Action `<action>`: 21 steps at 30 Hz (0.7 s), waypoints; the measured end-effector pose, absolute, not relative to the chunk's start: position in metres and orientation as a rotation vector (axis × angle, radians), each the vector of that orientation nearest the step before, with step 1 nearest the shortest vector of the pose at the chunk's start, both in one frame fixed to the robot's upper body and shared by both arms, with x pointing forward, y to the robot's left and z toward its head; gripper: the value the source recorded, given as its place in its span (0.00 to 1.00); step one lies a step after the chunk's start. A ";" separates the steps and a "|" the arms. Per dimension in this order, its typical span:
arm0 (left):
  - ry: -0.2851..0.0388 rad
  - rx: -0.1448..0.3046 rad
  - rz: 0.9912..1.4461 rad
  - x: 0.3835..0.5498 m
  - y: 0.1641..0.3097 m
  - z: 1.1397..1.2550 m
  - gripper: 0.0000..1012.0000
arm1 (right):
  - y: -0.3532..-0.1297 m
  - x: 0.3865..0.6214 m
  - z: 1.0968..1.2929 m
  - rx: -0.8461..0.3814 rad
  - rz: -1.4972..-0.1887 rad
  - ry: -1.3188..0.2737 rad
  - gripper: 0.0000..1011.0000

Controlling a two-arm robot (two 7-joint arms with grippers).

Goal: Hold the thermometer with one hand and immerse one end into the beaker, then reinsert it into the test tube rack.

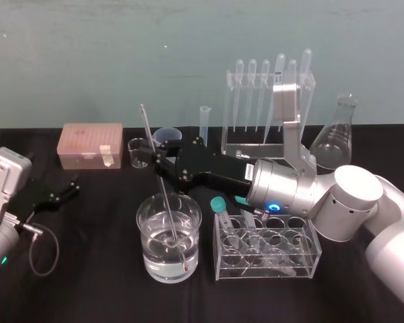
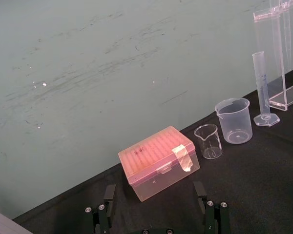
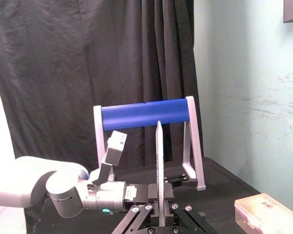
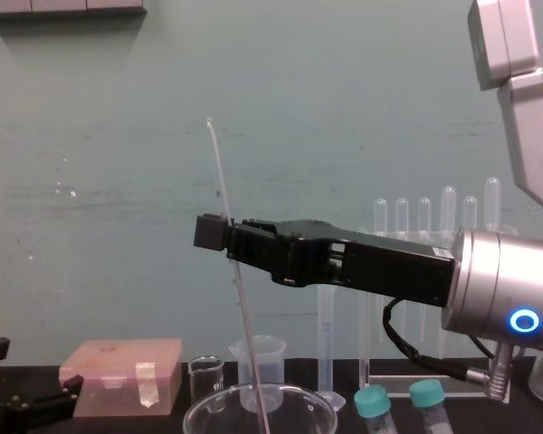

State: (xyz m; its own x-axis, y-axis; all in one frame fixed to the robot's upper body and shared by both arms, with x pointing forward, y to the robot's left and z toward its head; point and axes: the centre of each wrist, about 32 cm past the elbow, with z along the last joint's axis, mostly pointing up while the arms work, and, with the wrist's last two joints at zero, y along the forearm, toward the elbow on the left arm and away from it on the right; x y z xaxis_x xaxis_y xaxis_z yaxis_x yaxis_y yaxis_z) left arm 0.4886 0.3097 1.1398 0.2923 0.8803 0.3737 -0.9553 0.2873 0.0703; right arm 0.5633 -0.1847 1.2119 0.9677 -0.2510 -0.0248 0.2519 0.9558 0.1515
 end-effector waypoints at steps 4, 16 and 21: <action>-0.285 0.304 1.248 0.489 0.310 1.140 1.00 | -0.185 0.563 1.212 0.153 -0.255 0.004 0.06; -0.285 0.304 1.248 0.489 0.310 1.140 1.00 | -0.185 0.562 1.212 0.154 -0.255 0.004 0.06; -0.285 0.304 1.248 0.489 0.310 1.140 1.00 | -0.186 0.562 1.212 0.154 -0.255 0.003 0.06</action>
State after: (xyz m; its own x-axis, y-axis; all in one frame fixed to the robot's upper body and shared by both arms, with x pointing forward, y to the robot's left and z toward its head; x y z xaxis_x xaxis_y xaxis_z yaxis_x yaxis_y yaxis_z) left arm 0.4886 0.3097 1.1398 0.2923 0.8803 0.3737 -0.9553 0.2873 0.0703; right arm 0.5624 -0.1855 1.2120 0.9677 -0.2510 -0.0225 0.2515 0.9560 0.1514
